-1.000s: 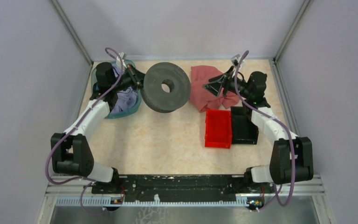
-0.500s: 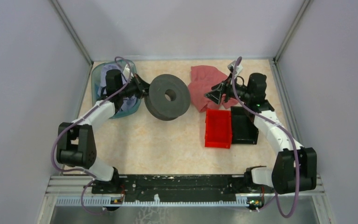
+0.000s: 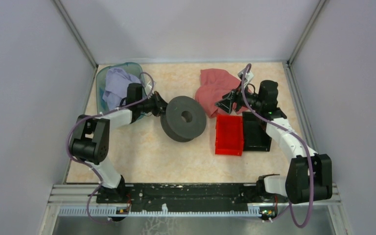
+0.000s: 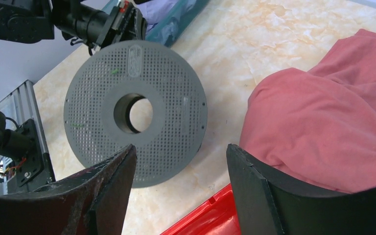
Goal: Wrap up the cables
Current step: Place the cable reel at the center of the board.
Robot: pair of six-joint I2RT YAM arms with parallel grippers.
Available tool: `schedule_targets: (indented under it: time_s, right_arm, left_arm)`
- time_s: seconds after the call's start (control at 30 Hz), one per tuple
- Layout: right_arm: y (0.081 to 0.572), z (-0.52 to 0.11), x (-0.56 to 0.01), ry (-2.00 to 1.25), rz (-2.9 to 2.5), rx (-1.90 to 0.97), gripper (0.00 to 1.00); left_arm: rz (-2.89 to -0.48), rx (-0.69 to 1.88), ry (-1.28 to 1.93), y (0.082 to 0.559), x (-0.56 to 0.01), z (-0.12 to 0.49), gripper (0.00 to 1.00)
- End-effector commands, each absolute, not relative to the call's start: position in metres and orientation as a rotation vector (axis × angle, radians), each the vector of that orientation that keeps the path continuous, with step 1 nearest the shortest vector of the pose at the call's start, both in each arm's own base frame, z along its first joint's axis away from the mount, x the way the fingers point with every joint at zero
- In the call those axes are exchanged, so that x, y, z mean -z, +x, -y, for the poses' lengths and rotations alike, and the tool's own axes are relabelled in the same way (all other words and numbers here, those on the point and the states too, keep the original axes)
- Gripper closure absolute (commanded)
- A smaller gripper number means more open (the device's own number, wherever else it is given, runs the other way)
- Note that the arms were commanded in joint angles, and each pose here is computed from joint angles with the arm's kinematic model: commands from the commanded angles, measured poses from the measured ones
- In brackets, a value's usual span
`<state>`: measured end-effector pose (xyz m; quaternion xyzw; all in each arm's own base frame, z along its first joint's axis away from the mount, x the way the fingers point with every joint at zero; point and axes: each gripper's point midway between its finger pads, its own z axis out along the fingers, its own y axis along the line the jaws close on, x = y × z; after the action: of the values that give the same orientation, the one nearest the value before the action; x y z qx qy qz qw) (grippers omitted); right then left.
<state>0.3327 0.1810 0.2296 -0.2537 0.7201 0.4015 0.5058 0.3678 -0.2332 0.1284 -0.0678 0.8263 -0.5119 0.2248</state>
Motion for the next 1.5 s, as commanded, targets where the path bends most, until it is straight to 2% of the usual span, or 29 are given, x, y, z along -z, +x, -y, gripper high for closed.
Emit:
schedule_targets:
  time_s: [0.0,0.1,0.2,0.73,1.17,1.47]
  right_arm:
    - [0.336,-0.179,-0.239,-0.645,-1.677,-0.921,0.32]
    - [0.337,-0.179,-0.235,-0.645,-1.685,-0.92,0.32]
    - [0.337,-0.179,-0.232,-0.644,-1.694,-0.924,0.32]
    - [0.339,-0.178,-0.22,-0.637,-1.723,-0.927,0.31]
    - [0.339,-0.179,-0.216,-0.638,-1.73,-0.933,0.31]
    - [0.338,-0.179,-0.215,-0.638,-1.731,-0.941,0.31]
  left_arm:
    - [-2.248,1.517,-0.035,0.352,-0.133,0.254,1.0]
    - [-2.265,1.541,-0.006,0.344,-0.124,0.262,0.99]
    - [-2.28,1.57,0.023,0.336,-0.118,0.269,0.93]
    - [-2.355,1.659,0.067,0.327,-0.085,0.277,0.9]
    - [-2.384,1.685,0.117,0.326,-0.074,0.278,0.71]
    - [-2.387,1.672,0.14,0.327,-0.07,0.274,0.65]
